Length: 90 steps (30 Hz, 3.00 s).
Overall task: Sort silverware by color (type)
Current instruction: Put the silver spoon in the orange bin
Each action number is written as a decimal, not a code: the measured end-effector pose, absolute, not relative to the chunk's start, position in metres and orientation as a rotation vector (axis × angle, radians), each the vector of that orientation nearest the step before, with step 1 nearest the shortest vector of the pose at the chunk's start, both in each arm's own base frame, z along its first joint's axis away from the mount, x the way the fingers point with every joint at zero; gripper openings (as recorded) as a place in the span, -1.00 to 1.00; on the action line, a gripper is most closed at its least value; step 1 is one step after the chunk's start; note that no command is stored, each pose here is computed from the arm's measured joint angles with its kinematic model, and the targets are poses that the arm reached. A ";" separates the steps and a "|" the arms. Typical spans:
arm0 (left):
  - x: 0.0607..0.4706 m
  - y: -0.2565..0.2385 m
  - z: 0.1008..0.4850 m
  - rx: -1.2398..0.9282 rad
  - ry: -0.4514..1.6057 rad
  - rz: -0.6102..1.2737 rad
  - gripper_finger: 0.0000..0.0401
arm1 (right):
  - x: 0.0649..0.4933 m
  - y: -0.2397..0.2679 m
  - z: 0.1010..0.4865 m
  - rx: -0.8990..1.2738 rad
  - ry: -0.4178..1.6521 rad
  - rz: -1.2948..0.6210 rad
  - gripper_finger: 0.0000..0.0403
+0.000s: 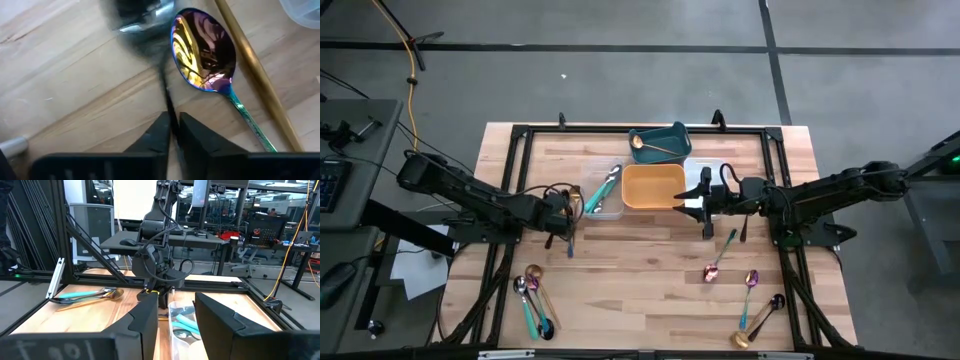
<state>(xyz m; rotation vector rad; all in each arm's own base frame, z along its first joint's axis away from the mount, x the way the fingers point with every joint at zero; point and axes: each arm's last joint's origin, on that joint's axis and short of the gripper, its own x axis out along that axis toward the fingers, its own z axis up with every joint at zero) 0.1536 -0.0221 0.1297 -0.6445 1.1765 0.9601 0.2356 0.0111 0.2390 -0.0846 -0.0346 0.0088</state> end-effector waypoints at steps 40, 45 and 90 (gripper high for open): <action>0.172 -0.046 0.230 -0.126 0.314 0.690 -0.98 | 0.236 0.011 0.238 -0.048 -0.020 0.010 -0.39; 0.189 -0.055 0.231 -0.025 0.174 0.498 -0.98 | 0.236 0.011 0.237 -0.021 -0.012 0.011 -0.39; 0.270 -0.038 0.192 -0.077 -0.081 0.177 -0.98 | 0.323 0.010 0.213 0.085 -0.073 0.011 -0.39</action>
